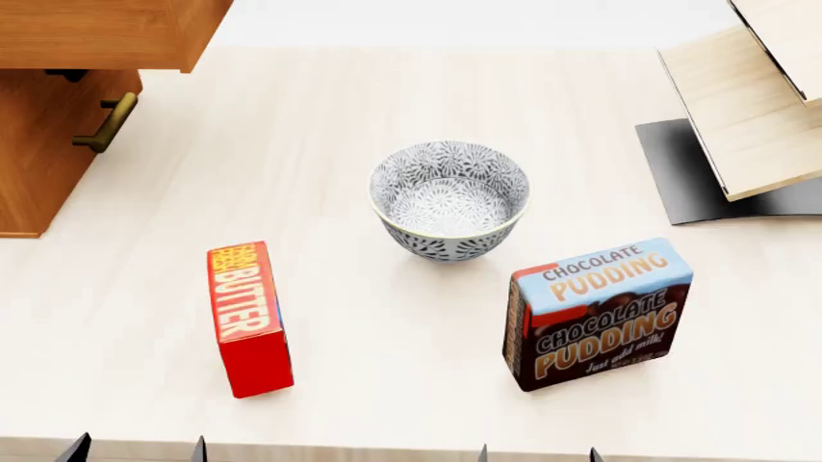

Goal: Close the top drawer of the cabinet.

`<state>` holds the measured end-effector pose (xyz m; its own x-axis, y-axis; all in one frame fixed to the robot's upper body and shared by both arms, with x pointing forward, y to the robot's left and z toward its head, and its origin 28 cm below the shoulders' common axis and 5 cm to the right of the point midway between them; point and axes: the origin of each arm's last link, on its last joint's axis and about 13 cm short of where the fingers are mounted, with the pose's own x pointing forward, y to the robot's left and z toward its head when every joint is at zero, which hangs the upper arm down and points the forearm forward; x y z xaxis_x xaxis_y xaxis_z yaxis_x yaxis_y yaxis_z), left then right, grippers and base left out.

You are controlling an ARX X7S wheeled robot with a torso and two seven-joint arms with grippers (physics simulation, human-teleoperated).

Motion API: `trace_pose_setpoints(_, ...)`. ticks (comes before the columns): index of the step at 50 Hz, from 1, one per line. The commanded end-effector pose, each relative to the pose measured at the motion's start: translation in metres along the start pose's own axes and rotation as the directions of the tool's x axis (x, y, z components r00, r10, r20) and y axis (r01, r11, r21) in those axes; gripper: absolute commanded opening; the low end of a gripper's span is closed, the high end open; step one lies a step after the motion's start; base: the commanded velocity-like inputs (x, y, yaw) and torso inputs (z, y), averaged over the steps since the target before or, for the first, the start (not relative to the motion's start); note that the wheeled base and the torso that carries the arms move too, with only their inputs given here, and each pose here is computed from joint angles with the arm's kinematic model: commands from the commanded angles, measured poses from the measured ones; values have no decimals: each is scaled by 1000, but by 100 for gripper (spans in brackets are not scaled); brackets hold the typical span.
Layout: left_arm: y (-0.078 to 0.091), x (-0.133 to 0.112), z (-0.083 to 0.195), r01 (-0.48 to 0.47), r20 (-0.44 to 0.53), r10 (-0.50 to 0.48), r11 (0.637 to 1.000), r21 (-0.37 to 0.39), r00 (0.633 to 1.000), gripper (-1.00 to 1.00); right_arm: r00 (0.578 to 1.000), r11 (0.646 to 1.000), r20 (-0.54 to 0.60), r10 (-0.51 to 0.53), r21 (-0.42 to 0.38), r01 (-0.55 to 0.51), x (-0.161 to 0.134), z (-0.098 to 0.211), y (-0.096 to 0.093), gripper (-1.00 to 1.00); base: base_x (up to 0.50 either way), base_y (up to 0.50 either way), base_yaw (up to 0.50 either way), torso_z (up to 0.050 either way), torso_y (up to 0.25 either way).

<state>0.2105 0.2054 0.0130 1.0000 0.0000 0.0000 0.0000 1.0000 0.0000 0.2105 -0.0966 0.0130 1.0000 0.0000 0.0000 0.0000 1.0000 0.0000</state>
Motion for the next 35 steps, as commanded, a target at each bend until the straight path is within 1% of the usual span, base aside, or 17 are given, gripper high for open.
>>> trace_pose_setpoints(1,0,0,-1,0,0,0,1000,0,1000,100,1000,1000,0,0,0,0,0,-1,0,100,0,0,0,0,0)
trace_pose_setpoints(15,0,-1,-1,3,-4,-3,1000,1,1000,100,1000,1000,-8,-3,8,3,-1,-2,0,100,0,0,0,0,0)
trace_pose_setpoints(17,-1,-2,-2,12,-2,-12,1000,14,1000,100,1000,1000,-7,4,9,-4,-2,-2,1,100,0,0,0,0,0)
trace_pose_setpoints(19,-2,-2,-2,22,-7,-22,998,55,1000,100,1000,1000,-8,0,12,0,-2,-1,1,100,0,0,0,0,0)
trace_pose_setpoints(20,-2,-2,-5,18,-37,-16,997,74,999,100,999,999,-21,-36,-16,36,-2,-1,0,100,0,0,0,0,0)
trace_pose_setpoints(21,-3,-1,-5,40,-44,-38,998,55,998,100,998,998,-34,-43,-38,41,-1,-1,0,100,0,0,0,0,0)
trace_pose_setpoints(22,-4,-1,-5,95,-59,-91,993,71,994,100,998,997,-49,-50,-55,47,-1,-2,0,100,0,0,0,0,0)
trace_pose_setpoints(24,-5,-2,-6,64,-64,-55,987,149,996,100,999,999,-17,-32,-13,31,-2,1,-1,100,0,0,0,0,0)
trace_pose_setpoints(25,-4,-1,-5,56,-56,-49,989,137,997,100,999,999,-7,-41,-25,41,-2,2,-1,100,0,0,0,0,0)
trace_pose_setpoints(26,-2,1,3,21,-16,-19,989,144,1000,100,996,993,-6,-90,-80,89,-1,5,-2,100,0,0,0,0,0)
trace_pose_setpoints(28,0,2,20,46,-25,-44,996,77,999,100,991,981,-13,-133,-145,129,2,12,-3,100,0,0,0,0,0)
trace_pose_setpoints(29,3,4,43,40,-23,-40,999,17,999,100,995,987,-30,-93,-131,89,2,25,-4,100,0,0,0,0,0)
trace_pose_setpoints(30,4,4,52,50,-21,-50,999,-7,999,100,996,989,-40,-81,-127,75,2,34,-5,100,0,0,0,0,0)
trace_pose_setpoints(31,5,3,61,57,-21,-58,998,-20,998,100,996,991,-49,-71,-115,64,2,42,-5,100,0,0,0,0,0)
trace_pose_setpoints(32,7,1,81,74,-14,-75,997,-26,997,100,996,997,-70,-46,-69,41,4,61,-8,100,0,0,0,0,0)
trace_pose_setpoints(34,7,-4,100,88,25,-88,996,-28,996,100,992,997,-114,-59,-59,53,4,76,-11,100,0,0,0,0,0)
trace_pose_setpoints(35,8,-8,112,108,27,-107,993,-54,994,100,991,997,-117,-57,-68,49,4,89,-12,100,0,0,0,0,0)
